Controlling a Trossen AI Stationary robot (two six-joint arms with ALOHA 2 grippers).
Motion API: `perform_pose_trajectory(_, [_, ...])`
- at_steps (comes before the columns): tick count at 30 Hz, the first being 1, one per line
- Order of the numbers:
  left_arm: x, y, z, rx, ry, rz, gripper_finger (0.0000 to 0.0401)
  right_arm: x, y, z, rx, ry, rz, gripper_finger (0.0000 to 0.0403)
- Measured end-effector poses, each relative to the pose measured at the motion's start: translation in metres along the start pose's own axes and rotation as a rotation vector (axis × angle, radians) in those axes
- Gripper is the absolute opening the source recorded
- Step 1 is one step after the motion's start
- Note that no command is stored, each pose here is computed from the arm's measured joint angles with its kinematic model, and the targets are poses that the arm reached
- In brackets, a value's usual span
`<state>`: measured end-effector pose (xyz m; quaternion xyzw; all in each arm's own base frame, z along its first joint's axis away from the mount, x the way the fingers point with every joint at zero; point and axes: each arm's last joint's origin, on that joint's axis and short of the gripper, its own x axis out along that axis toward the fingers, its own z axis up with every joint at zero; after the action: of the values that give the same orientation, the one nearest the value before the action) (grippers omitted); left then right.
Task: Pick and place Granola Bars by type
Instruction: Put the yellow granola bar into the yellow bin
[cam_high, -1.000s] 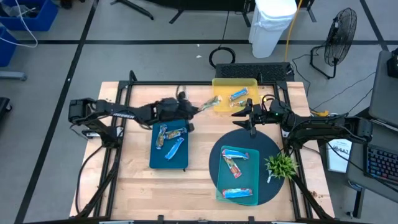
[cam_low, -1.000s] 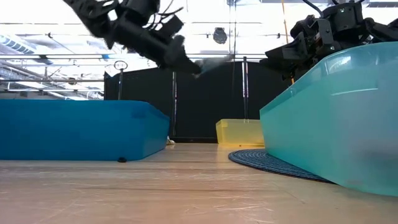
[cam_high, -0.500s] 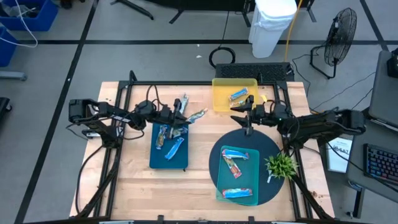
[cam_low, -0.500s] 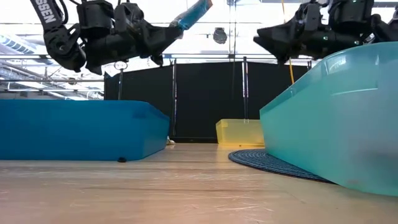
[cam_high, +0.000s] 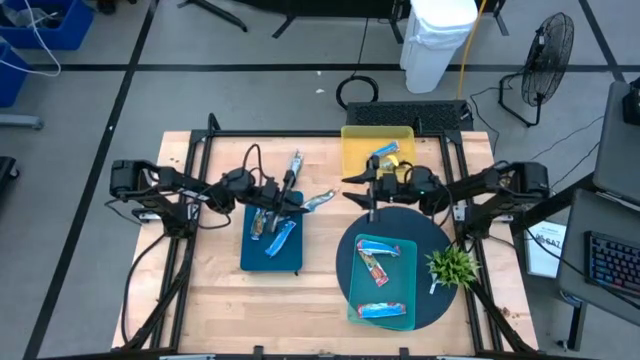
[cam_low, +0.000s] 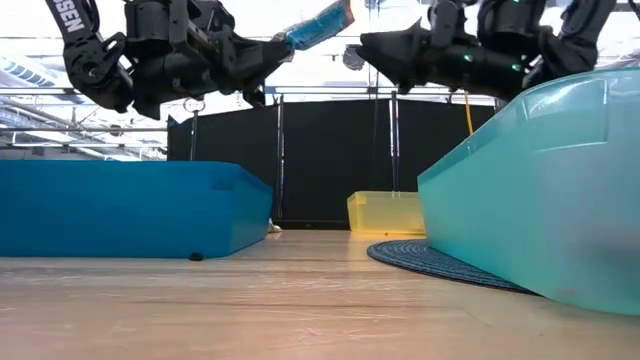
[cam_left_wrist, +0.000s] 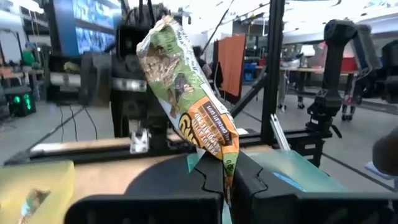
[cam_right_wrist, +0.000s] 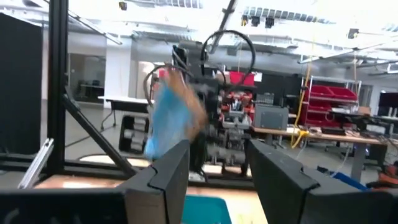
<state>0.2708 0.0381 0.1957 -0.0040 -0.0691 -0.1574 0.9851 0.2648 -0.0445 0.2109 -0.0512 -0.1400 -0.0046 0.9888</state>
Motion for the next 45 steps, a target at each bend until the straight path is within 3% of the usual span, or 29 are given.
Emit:
perform_pose_trajectory(14, [0.002, -0.003, -0.004, -0.022, 0.038, 0.012, 0.0004, 0.019, 0.015, 0.012, 0.013, -0.055, 0.135, 0.0155])
perform_pose_trajectory(22, [0.002, -0.003, -0.004, -0.024, 0.038, 0.013, 0.0006, 0.019, 0.015, 0.009, 0.023, -0.022, 0.126, 0.0155])
perform_pose_trajectory(27, [0.002, -0.003, -0.004, -0.028, 0.038, 0.013, 0.0004, 0.02, 0.013, 0.006, -0.004, 0.013, 0.055, 0.0155])
perform_pose_trajectory(45, [0.004, -0.007, -0.005, -0.041, 0.043, -0.021, 0.0005, 0.019, 0.011, 0.001, -0.042, 0.06, 0.03, 0.0155])
